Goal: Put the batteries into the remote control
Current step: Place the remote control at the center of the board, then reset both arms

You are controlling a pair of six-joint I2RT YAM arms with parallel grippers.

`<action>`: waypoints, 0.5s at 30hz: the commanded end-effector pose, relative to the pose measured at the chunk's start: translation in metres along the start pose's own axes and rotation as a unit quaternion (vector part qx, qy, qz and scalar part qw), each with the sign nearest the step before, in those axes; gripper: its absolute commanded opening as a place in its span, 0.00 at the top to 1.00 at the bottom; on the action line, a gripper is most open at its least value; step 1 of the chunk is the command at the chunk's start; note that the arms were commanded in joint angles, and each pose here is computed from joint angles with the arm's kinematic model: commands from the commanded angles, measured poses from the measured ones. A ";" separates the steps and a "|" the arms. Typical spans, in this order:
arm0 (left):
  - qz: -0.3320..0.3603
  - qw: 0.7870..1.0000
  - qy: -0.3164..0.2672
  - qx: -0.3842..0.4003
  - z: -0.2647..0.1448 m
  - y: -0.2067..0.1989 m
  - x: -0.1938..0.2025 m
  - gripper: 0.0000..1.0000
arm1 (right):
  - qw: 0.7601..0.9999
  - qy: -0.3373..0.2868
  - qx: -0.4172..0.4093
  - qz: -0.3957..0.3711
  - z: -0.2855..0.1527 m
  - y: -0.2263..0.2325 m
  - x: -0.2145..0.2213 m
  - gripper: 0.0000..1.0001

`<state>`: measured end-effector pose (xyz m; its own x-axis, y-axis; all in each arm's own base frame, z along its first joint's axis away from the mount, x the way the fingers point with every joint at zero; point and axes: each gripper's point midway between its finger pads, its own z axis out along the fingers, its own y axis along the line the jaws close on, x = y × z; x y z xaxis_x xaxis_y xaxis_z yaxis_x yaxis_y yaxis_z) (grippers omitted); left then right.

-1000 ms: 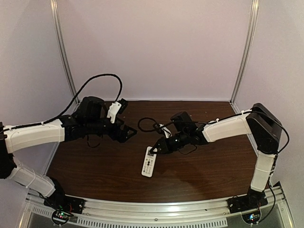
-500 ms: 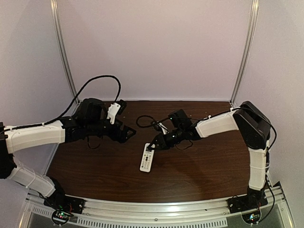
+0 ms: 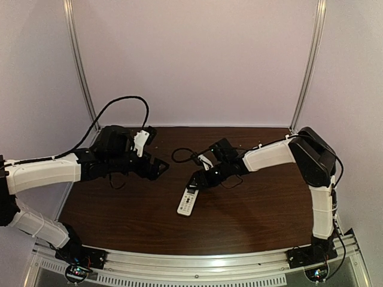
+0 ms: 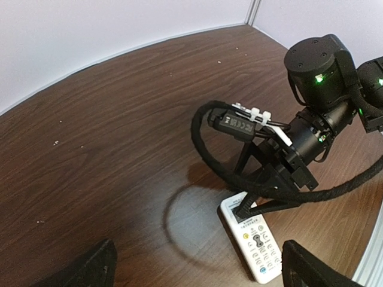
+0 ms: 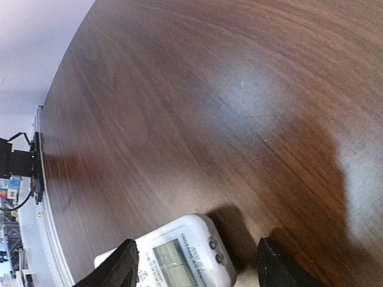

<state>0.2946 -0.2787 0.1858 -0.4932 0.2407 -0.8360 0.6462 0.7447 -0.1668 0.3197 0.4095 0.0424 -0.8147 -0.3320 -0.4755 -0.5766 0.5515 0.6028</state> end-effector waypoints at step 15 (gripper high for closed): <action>-0.113 0.993 0.015 -0.039 0.014 0.084 -0.051 0.03 | 0.975 -0.186 0.115 -0.027 -0.163 -0.017 -0.089 0.00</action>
<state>0.3605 -0.2526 0.1839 -0.6307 0.1252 -0.7659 0.5023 0.8181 -0.2799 0.3846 0.3356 0.1367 -0.7411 -0.1475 -0.6550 -0.5549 0.6838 0.4738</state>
